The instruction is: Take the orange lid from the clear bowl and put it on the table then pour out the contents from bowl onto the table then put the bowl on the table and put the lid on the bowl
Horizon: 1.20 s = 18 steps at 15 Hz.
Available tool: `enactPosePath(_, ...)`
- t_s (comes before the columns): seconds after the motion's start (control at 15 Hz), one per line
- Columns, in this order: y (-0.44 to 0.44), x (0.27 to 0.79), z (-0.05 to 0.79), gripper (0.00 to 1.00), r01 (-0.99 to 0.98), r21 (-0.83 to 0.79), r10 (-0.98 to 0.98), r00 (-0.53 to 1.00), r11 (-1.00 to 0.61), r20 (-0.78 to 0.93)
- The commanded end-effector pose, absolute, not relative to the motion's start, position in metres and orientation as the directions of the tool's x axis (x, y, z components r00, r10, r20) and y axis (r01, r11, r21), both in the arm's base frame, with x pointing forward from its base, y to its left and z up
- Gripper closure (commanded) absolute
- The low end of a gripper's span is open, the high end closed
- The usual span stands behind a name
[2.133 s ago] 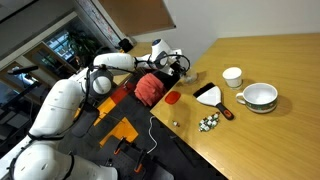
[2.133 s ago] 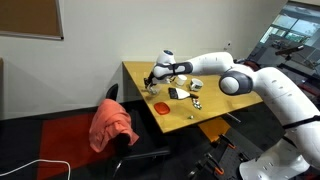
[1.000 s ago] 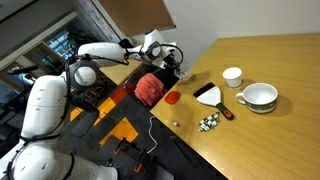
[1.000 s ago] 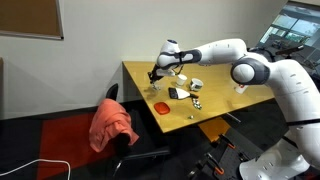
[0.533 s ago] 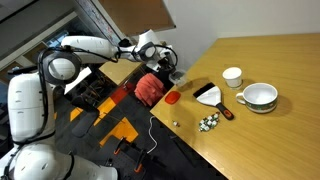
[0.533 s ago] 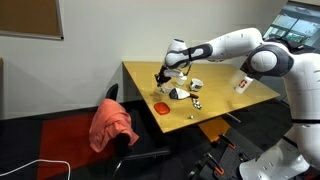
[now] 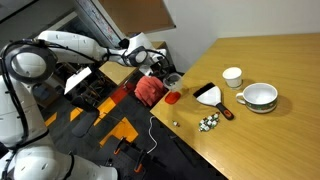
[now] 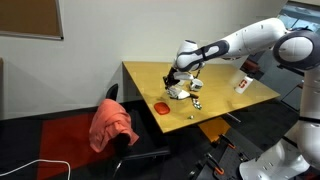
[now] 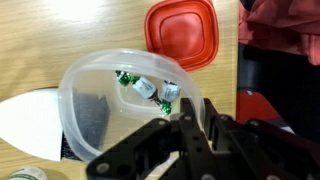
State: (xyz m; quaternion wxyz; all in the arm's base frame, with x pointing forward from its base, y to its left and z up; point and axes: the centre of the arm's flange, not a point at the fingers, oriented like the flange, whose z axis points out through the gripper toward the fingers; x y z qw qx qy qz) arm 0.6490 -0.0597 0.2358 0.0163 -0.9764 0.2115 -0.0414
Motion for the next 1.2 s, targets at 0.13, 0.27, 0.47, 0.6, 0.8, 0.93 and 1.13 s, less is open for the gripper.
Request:
enactPosePath(0.13, -0.059, 0.646, 0.237, 0.96, -0.412, -0.049, -0.415, 0.907, -0.910, 0.072)
enactPosePath(0.27, -0.051, 0.638, 0.243, 0.96, -0.387, -0.027, -0.387, 0.917, -0.922, 0.100)
enactPosePath(0.47, -0.042, 0.611, 0.259, 0.96, -0.344, 0.007, -0.338, 0.927, -0.939, 0.162)
enactPosePath(0.6, -0.038, 0.593, 0.265, 0.96, -0.318, 0.004, -0.312, 0.932, -0.948, 0.182)
enactPosePath(0.8, -0.040, 0.559, 0.274, 0.96, -0.305, -0.029, -0.305, 0.934, -0.952, 0.184)
enactPosePath(0.93, -0.052, 0.536, 0.279, 0.96, -0.322, -0.053, -0.326, 0.924, -0.945, 0.197)
enactPosePath(1.13, -0.079, 0.519, 0.273, 0.96, -0.347, -0.116, -0.365, 0.900, -0.931, 0.238)
